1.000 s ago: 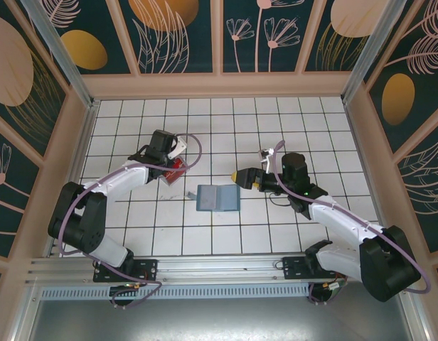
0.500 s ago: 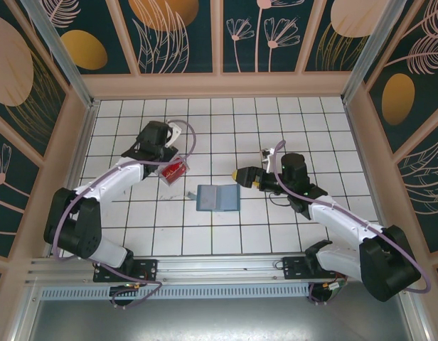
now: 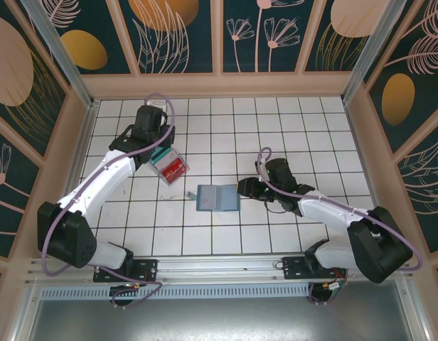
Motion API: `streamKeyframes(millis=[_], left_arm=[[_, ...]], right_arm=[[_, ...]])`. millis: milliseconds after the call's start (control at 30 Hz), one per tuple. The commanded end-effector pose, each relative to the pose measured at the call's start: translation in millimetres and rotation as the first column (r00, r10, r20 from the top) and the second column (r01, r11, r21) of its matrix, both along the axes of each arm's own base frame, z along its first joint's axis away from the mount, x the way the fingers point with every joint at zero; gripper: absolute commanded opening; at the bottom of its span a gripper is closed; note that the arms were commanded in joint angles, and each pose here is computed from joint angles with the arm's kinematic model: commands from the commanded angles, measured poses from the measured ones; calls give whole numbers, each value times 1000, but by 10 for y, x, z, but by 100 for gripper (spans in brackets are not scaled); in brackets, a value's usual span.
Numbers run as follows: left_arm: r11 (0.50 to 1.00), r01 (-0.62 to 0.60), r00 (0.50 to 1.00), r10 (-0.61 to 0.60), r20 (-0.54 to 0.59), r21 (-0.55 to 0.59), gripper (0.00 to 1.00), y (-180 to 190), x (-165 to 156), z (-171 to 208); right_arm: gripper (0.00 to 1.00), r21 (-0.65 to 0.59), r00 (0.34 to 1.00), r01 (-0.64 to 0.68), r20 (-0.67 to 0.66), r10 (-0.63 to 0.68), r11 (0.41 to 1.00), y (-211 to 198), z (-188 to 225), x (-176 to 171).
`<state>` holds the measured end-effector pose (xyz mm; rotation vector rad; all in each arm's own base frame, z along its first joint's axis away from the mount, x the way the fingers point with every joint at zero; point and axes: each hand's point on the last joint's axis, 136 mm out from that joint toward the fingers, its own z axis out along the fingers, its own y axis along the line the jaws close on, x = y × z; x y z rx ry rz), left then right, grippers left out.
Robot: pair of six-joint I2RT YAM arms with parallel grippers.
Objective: Take the credit cards out of the card holder
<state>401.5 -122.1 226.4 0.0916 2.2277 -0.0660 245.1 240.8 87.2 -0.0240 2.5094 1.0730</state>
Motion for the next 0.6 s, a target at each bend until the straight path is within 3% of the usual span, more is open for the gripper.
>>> streamKeyframes(millis=[0, 200, 567], left_arm=[[979, -26, 996, 8, -87, -202, 55, -110, -279, -70], [929, -6, 986, -56, -155, -369, 52, -287, -561, -233], [856, -49, 969, -85, -234, -515, 50, -394, -875, -447]], right_arm=[[36, -52, 999, 29, -32, -31, 998, -11, -101, 38], [35, -105, 996, 5, -90, -14, 994, 53, -335, -32], [30, -151, 987, -14, -162, -11, 988, 93, -642, -66]])
